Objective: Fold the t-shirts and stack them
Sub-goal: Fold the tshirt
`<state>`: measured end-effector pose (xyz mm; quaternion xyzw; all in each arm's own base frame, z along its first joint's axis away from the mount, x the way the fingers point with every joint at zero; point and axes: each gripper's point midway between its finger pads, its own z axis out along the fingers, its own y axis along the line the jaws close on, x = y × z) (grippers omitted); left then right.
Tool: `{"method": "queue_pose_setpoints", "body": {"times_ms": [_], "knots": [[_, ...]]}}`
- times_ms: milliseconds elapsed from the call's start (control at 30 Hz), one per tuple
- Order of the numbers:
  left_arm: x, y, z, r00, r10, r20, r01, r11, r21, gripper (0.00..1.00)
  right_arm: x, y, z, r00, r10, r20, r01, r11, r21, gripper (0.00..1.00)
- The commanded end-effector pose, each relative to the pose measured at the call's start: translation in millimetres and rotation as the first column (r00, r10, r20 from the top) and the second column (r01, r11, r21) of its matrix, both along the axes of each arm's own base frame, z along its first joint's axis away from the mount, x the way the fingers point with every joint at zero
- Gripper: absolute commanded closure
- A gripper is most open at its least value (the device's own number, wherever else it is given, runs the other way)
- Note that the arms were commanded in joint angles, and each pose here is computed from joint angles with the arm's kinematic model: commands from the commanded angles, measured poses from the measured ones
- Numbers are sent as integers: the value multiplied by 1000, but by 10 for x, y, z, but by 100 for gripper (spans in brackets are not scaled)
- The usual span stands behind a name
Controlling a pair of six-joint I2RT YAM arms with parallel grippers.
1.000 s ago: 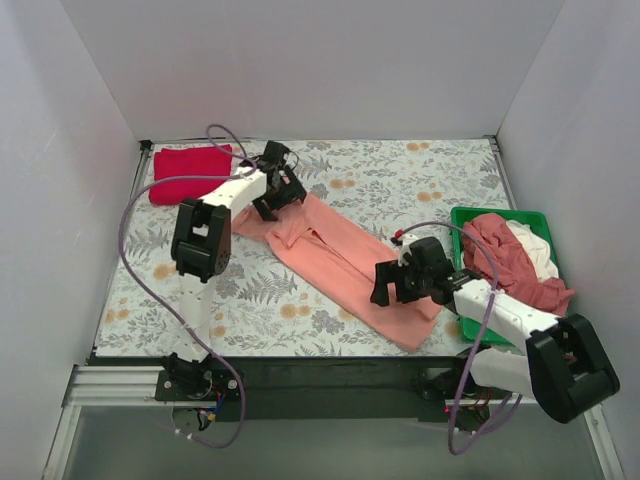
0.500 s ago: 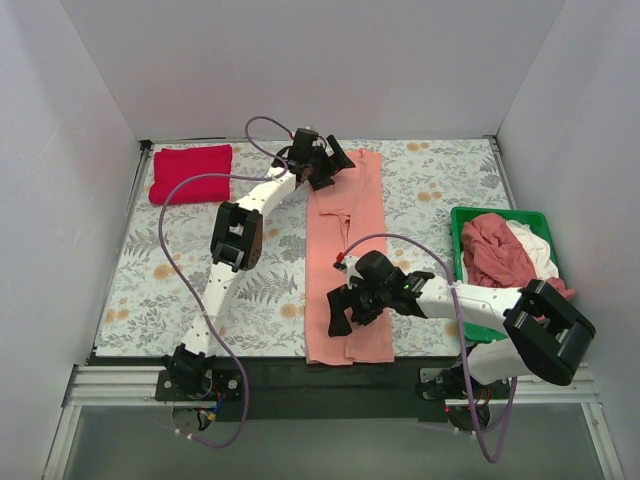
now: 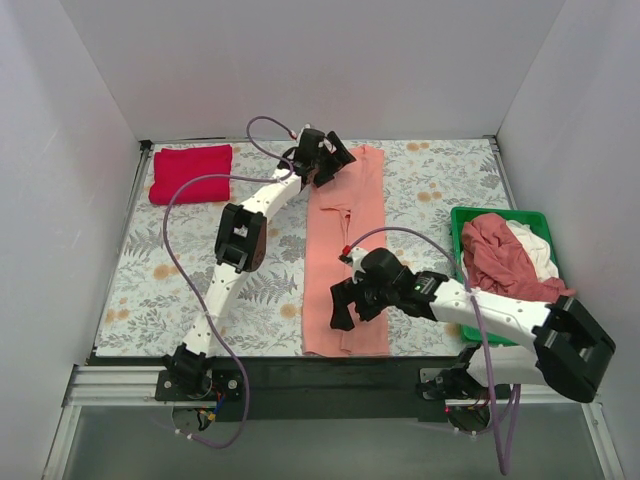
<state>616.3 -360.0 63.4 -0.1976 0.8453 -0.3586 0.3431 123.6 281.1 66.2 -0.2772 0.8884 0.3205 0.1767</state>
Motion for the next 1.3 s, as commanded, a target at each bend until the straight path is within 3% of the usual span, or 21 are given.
{"method": "queue_pose_setpoints", "body": {"times_ms": [0, 133, 233, 267, 367, 433, 467, 533, 667, 700, 767, 800, 867, 1000, 1067, 1267], "knots": [[109, 379, 864, 986, 100, 136, -112, 990, 87, 2, 231, 17, 474, 985, -101, 139, 90, 992, 86, 2], [-221, 370, 1916, 965, 0, 262, -14, 999, 53, 2, 312, -136, 695, 956, -218, 197, 190, 970, 150, 2], [-556, 372, 2047, 961, -106, 255, 88, 993, 83, 2, 423, -380, 716, 902, -359, 238, 326, 930, 168, 2], [-720, 401, 2338, 950, -117, 290, 97, 992, 83, 2, 424, -433, 710, 891, -394, 226, 361, 916, 173, 2], [-1182, 548, 2422, 962, -108, 249, 66, 983, 173, 2, 375, -513, 705, 880, -428, 205, 390, 898, 203, 2], [-1452, 632, 2236, 977, -90, 194, 46, 974, 221, 2, 312, -567, 620, 873, -465, 150, 434, 879, 200, 1], [-1718, 657, 1842, 989, -106, 107, 75, 962, 263, 2, 288, -578, 580, 870, -476, 128, 448, 872, 198, 2], [-2099, 730, 1935, 992, -86, 87, 66, 976, 207, 2, 226, -595, 491, 877, -470, 101, 447, 875, 187, 2], [-2948, 803, 1470, 995, -99, -34, 103, 976, 193, 2, 114, -670, 331, 903, -418, 99, 407, 906, 118, 2], [-3225, 858, 1166, 988, -117, -103, 137, 968, 209, 2, 76, -690, 287, 908, -410, 87, 402, 910, 100, 2], [-3627, 798, 1201, 978, -179, -110, 195, 968, 159, 2, -6, -774, 170, 914, -400, 70, 397, 917, 45, 2], [-3853, 854, 951, 966, -192, -171, 222, 959, 174, 2, -42, -794, 145, 919, -391, 60, 389, 921, 33, 2], [-4207, 886, 897, 949, -240, -207, 275, 948, 162, 2, -141, -848, 69, 927, -373, 32, 374, 928, -4, 2], [-4684, 1045, 588, 908, -257, -332, 329, 927, 182, 2, -434, -805, -19, 949, -298, -106, 298, 954, -19, 2], [-4992, 1042, 394, 848, -322, -421, 412, 900, 140, 2, -529, -810, -73, 946, -286, -154, 285, 958, -32, 2], [-5276, 1049, 186, 778, -375, -504, 485, 869, 102, 14, -627, -860, -185, 933, -296, -204, 288, 955, -66, 5]]}}
